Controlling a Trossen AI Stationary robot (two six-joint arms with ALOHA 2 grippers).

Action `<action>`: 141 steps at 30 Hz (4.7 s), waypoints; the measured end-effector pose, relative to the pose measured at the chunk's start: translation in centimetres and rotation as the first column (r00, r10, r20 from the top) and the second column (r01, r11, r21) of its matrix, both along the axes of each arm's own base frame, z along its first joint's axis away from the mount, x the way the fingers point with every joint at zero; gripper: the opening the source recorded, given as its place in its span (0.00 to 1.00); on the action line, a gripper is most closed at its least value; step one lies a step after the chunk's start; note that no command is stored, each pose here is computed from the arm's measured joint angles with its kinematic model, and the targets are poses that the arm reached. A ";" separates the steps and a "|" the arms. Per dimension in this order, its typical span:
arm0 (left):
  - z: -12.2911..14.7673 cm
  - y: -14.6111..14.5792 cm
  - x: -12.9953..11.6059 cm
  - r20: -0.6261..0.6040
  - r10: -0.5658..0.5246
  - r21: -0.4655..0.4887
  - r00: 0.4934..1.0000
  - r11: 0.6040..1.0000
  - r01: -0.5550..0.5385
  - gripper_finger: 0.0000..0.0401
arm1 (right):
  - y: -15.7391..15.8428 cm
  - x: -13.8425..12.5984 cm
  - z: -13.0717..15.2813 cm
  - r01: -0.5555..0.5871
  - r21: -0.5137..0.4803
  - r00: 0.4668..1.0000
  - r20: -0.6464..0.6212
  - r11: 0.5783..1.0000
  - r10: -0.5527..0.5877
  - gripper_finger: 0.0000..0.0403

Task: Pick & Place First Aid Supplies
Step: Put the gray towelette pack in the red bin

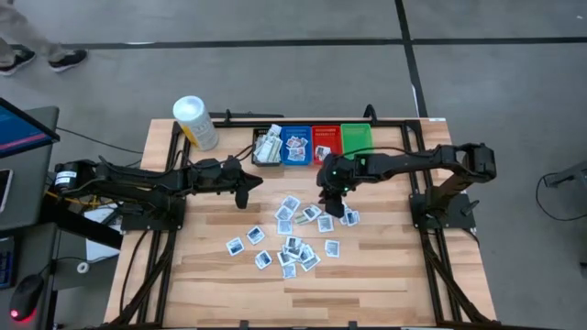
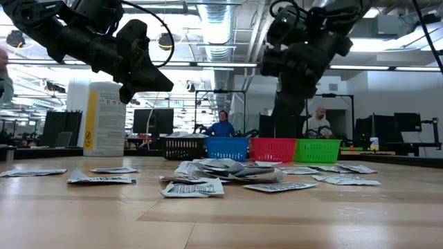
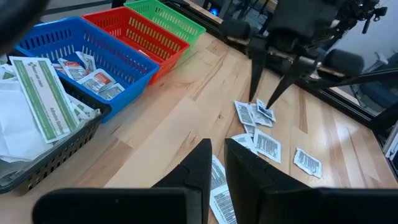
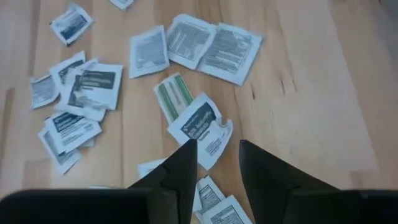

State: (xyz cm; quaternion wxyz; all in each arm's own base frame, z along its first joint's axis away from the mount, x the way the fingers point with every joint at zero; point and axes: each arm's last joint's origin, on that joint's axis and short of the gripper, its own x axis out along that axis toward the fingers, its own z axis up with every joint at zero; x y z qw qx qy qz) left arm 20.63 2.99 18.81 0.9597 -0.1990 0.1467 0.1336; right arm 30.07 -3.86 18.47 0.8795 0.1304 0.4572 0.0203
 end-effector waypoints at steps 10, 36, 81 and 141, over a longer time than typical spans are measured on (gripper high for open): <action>0.0 0.0 0.0 0.000 -0.001 0.000 1.000 1.000 0.001 0.11 | 0.7 1.6 -5.1 0.039 0.094 0.991 -0.129 0.995 -0.026 0.28; 0.0 -0.2 0.0 0.000 -0.011 0.000 1.000 1.000 0.011 0.11 | 0.4 3.0 -5.5 0.053 0.243 0.987 -0.162 0.969 -0.013 0.28; 0.0 -0.2 0.0 0.000 -0.011 0.000 1.000 1.000 0.011 0.11 | 0.5 4.4 -6.9 0.232 0.021 0.942 -0.256 0.972 -0.219 0.21; -0.7 -0.3 -0.3 -0.017 -0.003 -0.026 1.000 1.000 0.002 0.11 | 0.6 4.1 -6.6 0.068 -0.215 0.962 -0.244 0.974 -0.121 0.33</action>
